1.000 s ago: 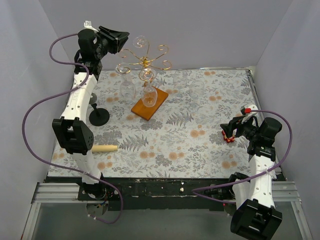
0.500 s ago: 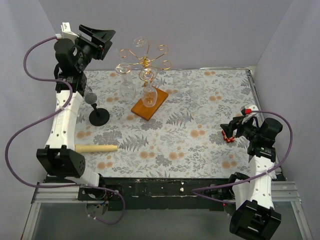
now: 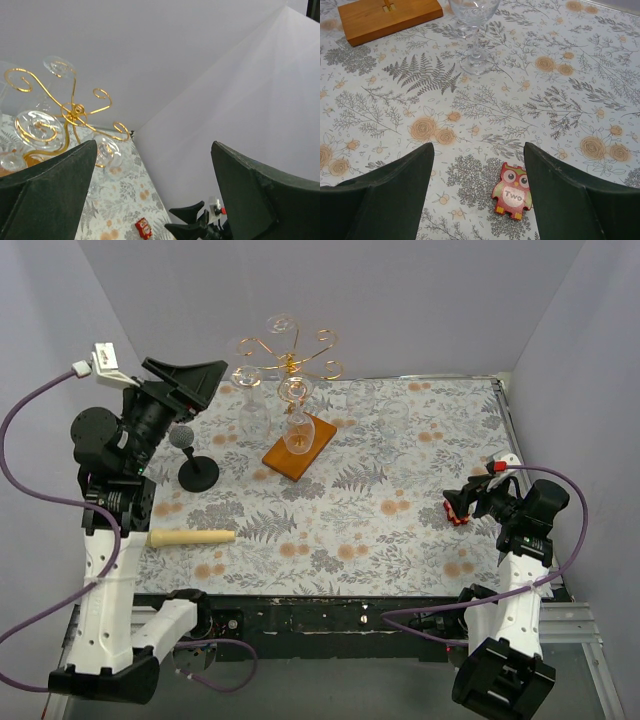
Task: Place the wine glass upside down on the wine glass rack
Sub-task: Turn the wine glass upside down at the wine rack, then pick up the wine glass at the center of the board.
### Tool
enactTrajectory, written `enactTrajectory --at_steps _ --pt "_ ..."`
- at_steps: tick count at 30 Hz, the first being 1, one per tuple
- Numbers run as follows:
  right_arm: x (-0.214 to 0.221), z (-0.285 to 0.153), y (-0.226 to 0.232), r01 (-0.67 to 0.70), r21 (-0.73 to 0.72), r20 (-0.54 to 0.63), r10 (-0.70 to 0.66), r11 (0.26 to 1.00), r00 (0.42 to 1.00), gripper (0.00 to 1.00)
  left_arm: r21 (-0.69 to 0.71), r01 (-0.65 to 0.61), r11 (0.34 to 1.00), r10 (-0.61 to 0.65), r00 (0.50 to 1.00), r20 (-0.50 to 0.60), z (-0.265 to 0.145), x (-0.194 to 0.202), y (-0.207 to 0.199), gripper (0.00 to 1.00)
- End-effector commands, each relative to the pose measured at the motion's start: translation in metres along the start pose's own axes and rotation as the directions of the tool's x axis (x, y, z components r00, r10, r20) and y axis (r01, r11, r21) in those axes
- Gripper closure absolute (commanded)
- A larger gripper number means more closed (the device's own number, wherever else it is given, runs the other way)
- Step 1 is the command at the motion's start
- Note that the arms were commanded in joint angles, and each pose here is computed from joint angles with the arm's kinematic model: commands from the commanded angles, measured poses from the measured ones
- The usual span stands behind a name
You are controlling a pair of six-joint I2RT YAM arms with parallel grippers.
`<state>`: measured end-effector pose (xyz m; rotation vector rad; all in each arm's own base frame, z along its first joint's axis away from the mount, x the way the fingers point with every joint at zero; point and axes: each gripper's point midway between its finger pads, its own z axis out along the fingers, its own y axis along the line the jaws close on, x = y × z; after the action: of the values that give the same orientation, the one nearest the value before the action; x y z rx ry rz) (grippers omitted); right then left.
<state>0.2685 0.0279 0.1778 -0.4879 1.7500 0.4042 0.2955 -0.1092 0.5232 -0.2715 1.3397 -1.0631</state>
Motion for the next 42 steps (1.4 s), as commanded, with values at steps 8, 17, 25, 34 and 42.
enactTrajectory --at_steps 8,17,25,34,42 --pt "0.001 -0.003 0.008 0.014 -0.053 -0.007 -0.014 0.999 1.0 0.2 0.012 -0.226 0.974 0.226 0.966 -0.126 -0.07 0.064 0.002 0.02" --pt "-0.001 -0.011 0.013 0.06 -0.087 -0.065 -0.066 0.994 0.996 0.2 0.046 -0.243 0.969 0.247 0.944 -0.22 -0.103 0.108 0.025 0.02" --pt "-0.018 -0.016 0.016 0.135 -0.113 -0.057 -0.142 0.984 0.988 0.2 0.057 -0.226 0.973 0.233 0.934 -0.271 -0.115 0.135 0.044 0.02" --pt "-0.025 -0.018 0.025 0.193 -0.199 -0.046 -0.206 0.961 0.977 0.2 0.06 -0.191 0.98 0.2 0.931 -0.305 -0.116 0.154 0.056 0.02" --pt "-0.036 -0.017 0.029 0.216 -0.291 -0.053 -0.241 0.932 0.969 0.2 0.049 -0.153 0.987 0.16 0.927 -0.34 -0.116 0.169 0.068 0.02"
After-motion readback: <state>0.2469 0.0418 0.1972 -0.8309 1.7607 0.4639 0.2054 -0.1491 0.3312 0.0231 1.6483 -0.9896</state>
